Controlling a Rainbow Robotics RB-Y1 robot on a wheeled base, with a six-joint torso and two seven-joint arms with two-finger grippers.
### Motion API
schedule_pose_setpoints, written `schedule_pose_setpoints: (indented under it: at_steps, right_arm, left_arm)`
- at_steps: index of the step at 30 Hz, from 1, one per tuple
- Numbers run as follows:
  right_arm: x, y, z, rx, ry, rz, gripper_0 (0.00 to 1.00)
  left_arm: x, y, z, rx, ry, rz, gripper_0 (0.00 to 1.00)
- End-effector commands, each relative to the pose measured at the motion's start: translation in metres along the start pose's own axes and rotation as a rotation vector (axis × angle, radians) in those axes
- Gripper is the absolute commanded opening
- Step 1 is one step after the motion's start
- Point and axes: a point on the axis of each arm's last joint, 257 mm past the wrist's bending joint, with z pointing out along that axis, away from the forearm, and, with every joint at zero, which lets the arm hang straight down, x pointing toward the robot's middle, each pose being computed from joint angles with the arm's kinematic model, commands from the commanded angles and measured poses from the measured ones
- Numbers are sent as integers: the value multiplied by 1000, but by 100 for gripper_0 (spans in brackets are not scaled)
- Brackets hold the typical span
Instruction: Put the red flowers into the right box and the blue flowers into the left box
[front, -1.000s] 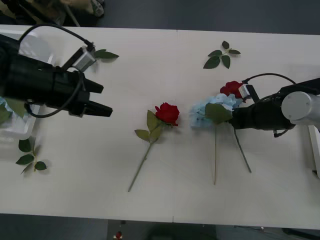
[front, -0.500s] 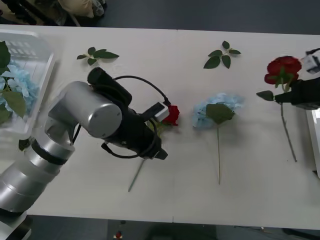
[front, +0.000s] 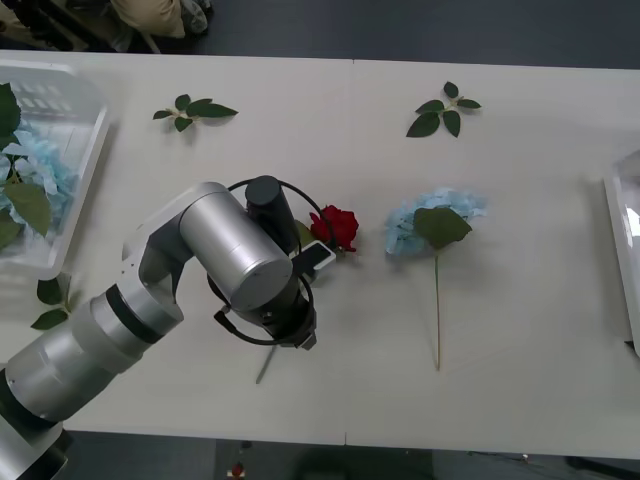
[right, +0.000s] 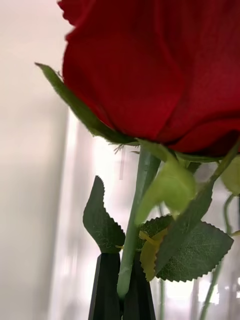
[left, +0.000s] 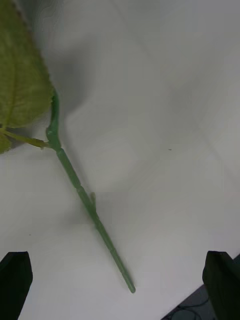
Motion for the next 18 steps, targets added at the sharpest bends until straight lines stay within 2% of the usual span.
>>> schedule_pose_setpoints:
  at_steps: [1,9,10,12,15,16,18]
  right_arm:
    - [-18,-19,6,96,-35,-60,0]
    - [-10,-48,18,149,-36,-3,0]
    - [-11,-49,19,153,-43,-7,12]
    - [-12,-49,19,155,-48,-12,42]
    - [-13,-48,19,152,-49,-22,75]
    - [-13,-48,19,150,-49,-27,82]
    - [-12,-43,21,135,-49,-24,88]
  left_arm:
    - [-17,29,-2,-53,-47,0,100]
    - [-26,34,13,-65,-71,-3,100]
    - [-26,34,16,-72,-67,6,100]
    - [-26,38,19,-102,-64,27,100]
    - [-25,40,25,-148,-63,66,100]
    - [-25,41,26,-159,-63,75,100]
    - [-26,40,27,-163,-64,83,100]
